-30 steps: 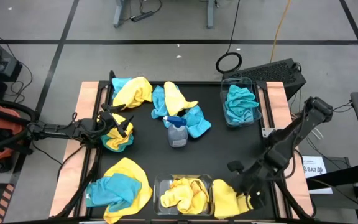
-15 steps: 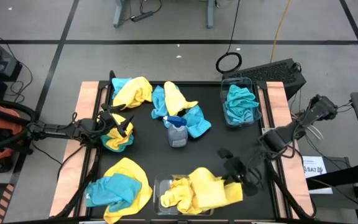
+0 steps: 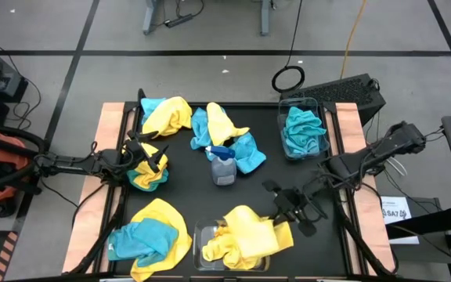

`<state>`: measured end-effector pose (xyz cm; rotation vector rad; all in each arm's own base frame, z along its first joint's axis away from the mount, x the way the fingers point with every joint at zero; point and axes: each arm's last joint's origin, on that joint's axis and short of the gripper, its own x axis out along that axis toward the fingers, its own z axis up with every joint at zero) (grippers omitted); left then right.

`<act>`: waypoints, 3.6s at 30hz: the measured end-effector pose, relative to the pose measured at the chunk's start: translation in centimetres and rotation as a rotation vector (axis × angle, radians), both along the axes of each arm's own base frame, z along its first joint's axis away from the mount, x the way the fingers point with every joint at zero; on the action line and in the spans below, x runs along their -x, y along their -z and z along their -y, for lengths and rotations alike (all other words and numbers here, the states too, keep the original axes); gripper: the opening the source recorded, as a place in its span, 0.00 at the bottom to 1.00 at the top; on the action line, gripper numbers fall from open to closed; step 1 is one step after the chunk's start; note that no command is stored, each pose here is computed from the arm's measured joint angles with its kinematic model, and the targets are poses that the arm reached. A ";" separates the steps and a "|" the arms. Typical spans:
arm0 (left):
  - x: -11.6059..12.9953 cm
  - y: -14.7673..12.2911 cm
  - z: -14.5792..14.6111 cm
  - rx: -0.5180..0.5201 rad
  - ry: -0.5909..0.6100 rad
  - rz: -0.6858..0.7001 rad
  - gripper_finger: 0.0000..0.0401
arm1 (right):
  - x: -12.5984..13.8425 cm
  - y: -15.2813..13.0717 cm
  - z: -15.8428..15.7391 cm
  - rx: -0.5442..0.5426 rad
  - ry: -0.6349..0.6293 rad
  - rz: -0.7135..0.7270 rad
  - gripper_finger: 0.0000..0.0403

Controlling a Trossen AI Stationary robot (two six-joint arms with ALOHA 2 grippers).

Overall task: Sort microfiber towel by color & place in baskets
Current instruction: Put the yellow towel into the bottom transparent bin

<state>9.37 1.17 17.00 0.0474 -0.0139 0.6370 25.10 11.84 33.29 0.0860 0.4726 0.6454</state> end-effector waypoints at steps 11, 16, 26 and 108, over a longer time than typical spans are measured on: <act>0.0 0.0 0.0 0.000 0.000 0.000 0.84 | -4.0 2.2 0.3 -0.116 -0.179 0.003 0.01; 0.0 0.0 0.0 0.000 0.000 0.000 0.84 | -5.1 2.7 1.0 -0.143 -0.216 0.025 0.01; 0.0 0.0 0.0 0.000 0.000 0.000 0.84 | -7.7 6.8 0.6 -0.088 -0.247 -0.036 0.01; 0.0 0.0 0.0 0.000 0.004 0.000 0.84 | -2.9 -0.2 4.5 0.125 0.246 0.170 0.53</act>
